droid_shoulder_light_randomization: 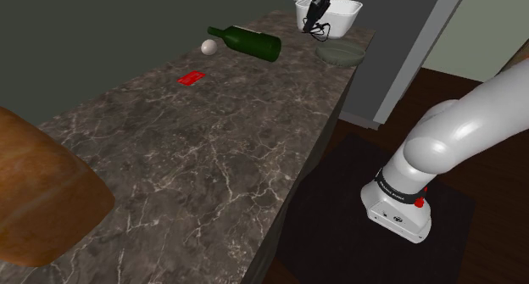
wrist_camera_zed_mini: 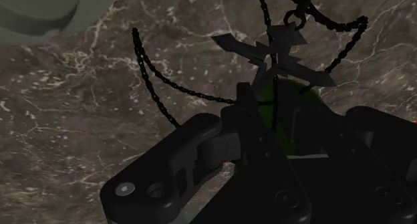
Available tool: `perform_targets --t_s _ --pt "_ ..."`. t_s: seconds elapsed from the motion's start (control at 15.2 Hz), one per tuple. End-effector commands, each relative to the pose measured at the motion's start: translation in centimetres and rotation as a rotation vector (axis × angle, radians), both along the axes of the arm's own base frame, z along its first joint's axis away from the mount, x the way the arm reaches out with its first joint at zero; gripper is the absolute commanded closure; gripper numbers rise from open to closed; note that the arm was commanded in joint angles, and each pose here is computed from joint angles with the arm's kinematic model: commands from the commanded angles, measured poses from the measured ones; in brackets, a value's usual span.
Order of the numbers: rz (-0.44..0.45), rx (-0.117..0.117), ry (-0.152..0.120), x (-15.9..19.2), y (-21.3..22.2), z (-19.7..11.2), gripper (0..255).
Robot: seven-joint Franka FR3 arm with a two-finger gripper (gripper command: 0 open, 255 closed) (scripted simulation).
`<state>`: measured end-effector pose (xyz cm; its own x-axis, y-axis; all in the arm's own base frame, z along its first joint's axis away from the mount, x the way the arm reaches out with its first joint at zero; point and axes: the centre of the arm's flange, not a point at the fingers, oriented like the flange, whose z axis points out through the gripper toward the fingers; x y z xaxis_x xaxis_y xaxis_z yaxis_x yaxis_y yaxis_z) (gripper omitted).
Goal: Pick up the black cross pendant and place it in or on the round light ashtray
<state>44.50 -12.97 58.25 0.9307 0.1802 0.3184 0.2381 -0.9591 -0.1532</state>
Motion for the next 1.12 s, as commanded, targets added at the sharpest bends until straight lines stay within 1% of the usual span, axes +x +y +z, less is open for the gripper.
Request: perform_targets --t_s 0.0,0.59,0.66,1.06 --pt "0.001 0.0 0.0 -1.0 -2.6 0.2 255" --pt "0.001 0.0 0.0 -4.5 -14.0 0.3 255" --pt "0.001 0.0 0.0 -4.7 -14.6 0.3 255" --pt "0.001 0.0 0.0 -4.7 -14.6 -2.9 255"
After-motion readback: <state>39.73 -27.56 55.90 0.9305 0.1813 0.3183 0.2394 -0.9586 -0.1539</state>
